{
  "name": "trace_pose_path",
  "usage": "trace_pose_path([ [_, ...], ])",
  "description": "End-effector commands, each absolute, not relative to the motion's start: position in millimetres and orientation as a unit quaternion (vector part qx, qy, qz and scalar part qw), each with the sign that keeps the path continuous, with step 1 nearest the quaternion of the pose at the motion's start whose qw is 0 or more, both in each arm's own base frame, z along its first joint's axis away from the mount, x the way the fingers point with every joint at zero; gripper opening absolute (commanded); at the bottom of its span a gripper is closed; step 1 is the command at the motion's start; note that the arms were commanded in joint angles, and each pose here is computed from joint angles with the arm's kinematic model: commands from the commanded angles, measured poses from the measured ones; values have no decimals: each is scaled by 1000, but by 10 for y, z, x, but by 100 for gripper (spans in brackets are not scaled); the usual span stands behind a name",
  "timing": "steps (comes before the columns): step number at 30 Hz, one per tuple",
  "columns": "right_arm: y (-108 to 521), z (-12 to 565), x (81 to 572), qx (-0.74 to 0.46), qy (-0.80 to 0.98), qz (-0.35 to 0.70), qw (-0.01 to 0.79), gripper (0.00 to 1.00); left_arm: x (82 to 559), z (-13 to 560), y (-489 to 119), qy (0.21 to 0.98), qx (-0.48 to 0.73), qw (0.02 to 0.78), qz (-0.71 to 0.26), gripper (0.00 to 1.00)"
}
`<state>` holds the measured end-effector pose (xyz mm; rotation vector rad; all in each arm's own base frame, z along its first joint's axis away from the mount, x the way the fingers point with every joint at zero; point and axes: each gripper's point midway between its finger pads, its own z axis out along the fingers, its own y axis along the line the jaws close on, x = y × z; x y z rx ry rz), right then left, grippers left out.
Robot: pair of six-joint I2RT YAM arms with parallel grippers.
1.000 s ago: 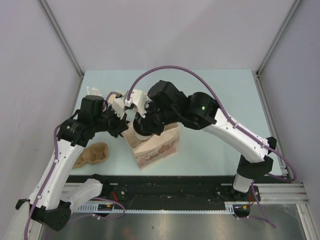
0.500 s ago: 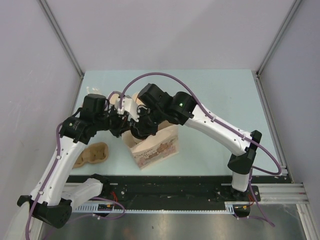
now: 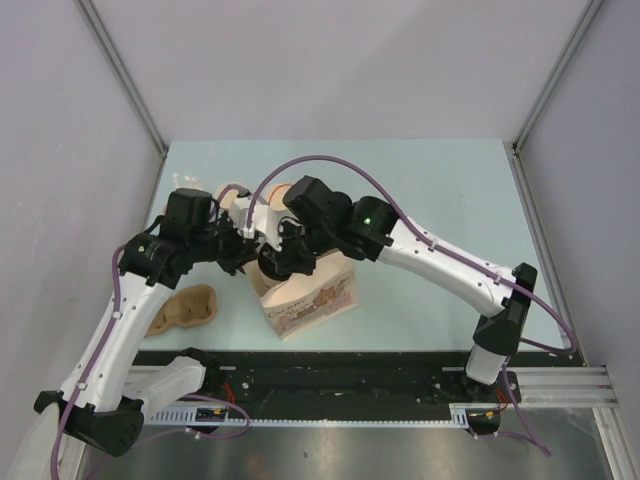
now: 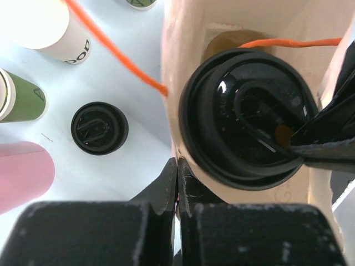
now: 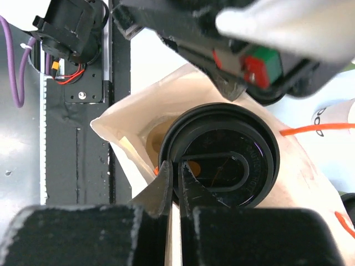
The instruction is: Pack the takeout coffee
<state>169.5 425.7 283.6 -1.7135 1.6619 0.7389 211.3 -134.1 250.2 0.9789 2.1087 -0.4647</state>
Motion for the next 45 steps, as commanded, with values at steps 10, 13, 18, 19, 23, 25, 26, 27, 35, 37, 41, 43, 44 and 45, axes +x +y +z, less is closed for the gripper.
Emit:
trace_pose_path([
  [10, 3989, 2588, 1469, -571, 726, 288, 253, 0, 2150, 2860, -1503, 788, 387, 426, -218, 0],
  [13, 3991, 2624, 1485, -521, 762, 294, 248, 0, 2132, 2880, -1552, 783, 389, 426, -233, 0],
  [18, 4149, 2822, 1581, -434, 795, 325, 273, 0, 2069, 2910, -1626, 770, 401, 424, -257, 1],
  [19, 4213, 2893, 1646, -411, 796, 338, 288, 0, 2057, 2910, -1638, 767, 404, 424, -260, 0],
  [23, 4268, 2964, 1780, -378, 802, 343, 310, 0, 2042, 2918, -1649, 762, 410, 427, -262, 0],
  [25, 4273, 2844, 1831, -369, 813, 330, 308, 0, 2033, 2942, -1656, 758, 413, 430, -263, 1],
  [26, 4264, 2782, 1831, -362, 820, 326, 302, 0, 2034, 2962, -1662, 756, 415, 433, -264, 0],
  [27, 4272, 2710, 1843, -357, 825, 321, 299, 0, 2031, 2972, -1663, 755, 416, 434, -264, 1],
  [35, 4231, 2260, 1596, -338, 856, 281, 274, 0, 2107, 2996, -1644, 761, 406, 438, -252, 0],
  [37, 4179, 2173, 1589, -338, 863, 253, 277, 0, 2115, 2986, -1653, 762, 405, 436, -254, 1],
  [41, 4072, 2191, 1545, -338, 869, 230, 279, 0, 2126, 3037, -1644, 761, 403, 443, -251, 0],
  [43, 4002, 2238, 1535, -330, 870, 230, 285, 0, 2129, 3087, -1649, 758, 402, 447, -251, 0],
  [44, 3973, 2253, 1537, -327, 871, 228, 288, 0, 2134, 3102, -1647, 758, 401, 449, -251, 0],
  [45, 3918, 2239, 1540, -326, 873, 220, 288, 0, 2134, 3108, -1655, 757, 401, 449, -254, 0],
])
